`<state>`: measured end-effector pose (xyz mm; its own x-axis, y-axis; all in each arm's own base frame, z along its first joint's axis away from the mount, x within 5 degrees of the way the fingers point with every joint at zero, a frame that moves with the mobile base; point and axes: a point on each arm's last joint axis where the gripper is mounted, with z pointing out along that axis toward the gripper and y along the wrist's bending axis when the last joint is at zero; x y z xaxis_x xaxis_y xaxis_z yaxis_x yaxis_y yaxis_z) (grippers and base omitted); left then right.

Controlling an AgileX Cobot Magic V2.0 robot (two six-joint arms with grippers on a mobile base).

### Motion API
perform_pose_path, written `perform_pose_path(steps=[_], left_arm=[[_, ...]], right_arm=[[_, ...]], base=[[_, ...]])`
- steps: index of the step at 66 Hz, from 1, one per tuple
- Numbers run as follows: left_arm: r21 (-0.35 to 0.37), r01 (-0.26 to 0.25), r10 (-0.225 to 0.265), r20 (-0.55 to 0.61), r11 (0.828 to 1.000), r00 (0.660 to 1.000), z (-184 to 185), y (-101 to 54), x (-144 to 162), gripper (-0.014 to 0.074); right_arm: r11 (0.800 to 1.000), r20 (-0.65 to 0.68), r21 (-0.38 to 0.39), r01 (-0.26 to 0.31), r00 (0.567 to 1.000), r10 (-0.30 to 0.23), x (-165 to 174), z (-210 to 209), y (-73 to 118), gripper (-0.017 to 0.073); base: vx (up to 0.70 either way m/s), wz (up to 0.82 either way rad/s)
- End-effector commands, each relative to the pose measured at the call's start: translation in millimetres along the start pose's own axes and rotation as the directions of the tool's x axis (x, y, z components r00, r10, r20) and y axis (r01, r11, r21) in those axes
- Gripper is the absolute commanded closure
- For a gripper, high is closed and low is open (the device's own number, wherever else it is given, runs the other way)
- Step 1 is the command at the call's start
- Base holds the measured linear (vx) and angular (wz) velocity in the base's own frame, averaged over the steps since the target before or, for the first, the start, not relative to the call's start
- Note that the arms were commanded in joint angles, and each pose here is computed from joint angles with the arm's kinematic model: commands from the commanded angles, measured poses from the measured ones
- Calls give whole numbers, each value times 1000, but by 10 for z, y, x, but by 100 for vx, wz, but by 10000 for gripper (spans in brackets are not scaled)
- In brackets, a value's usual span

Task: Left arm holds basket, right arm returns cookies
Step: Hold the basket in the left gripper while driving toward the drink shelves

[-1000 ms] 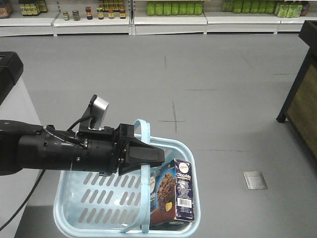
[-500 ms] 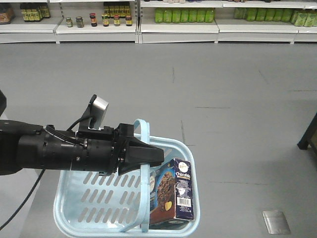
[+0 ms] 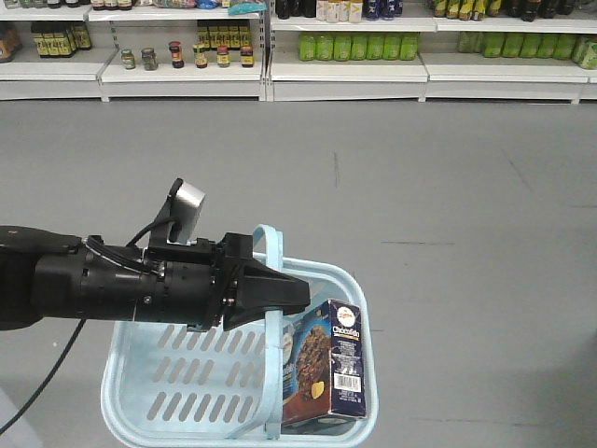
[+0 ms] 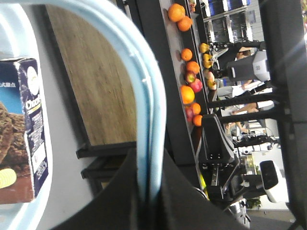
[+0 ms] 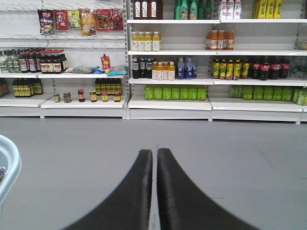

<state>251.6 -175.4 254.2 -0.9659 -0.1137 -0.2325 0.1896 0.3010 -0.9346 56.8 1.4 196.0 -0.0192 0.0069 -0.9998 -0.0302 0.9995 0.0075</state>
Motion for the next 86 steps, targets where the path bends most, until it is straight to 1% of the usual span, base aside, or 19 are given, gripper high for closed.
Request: perform_pose_path(steps=[1, 86], left_arm=[[150, -5, -2, 49, 989, 999, -70, -308, -40, 596], [151, -5, -3, 50, 989, 999, -71, -309, -40, 596]], right_arm=[[1000, 68, -1, 13, 998, -13, -15, -4, 4, 565], [1000, 67, -1, 13, 998, -13, -14, -4, 4, 565]], base=[[47, -1], [47, 0]])
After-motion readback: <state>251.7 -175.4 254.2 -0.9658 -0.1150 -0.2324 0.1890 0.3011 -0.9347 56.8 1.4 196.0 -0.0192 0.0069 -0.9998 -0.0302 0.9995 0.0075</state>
